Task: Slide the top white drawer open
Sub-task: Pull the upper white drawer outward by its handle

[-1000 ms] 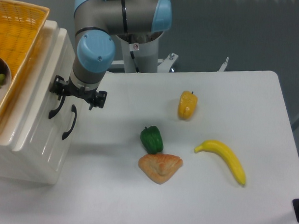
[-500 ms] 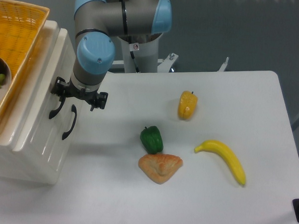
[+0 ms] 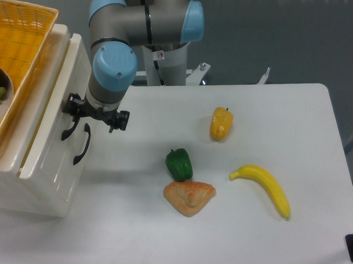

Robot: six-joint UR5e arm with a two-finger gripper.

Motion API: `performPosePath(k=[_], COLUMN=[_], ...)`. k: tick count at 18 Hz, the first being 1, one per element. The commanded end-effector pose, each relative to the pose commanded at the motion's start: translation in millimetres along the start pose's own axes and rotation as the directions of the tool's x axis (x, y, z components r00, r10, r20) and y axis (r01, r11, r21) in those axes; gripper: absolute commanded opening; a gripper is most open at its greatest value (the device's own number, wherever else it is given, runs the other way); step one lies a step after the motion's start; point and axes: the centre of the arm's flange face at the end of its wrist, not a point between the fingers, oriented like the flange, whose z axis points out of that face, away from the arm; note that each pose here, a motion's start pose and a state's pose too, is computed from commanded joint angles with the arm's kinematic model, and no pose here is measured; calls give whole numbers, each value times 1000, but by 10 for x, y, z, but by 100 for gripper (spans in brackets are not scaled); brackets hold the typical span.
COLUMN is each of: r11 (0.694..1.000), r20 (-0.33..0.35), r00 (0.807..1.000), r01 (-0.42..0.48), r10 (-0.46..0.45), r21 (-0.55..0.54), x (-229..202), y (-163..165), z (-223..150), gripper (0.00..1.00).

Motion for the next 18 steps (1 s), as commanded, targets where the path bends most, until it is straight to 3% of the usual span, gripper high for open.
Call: performPosePath(k=[18], r11=[998], r20=[-5], r00=[999], r01=[48], r10=[-48], r21=[33], x=[-555], y=[31], z=[-207], gripper=[100])
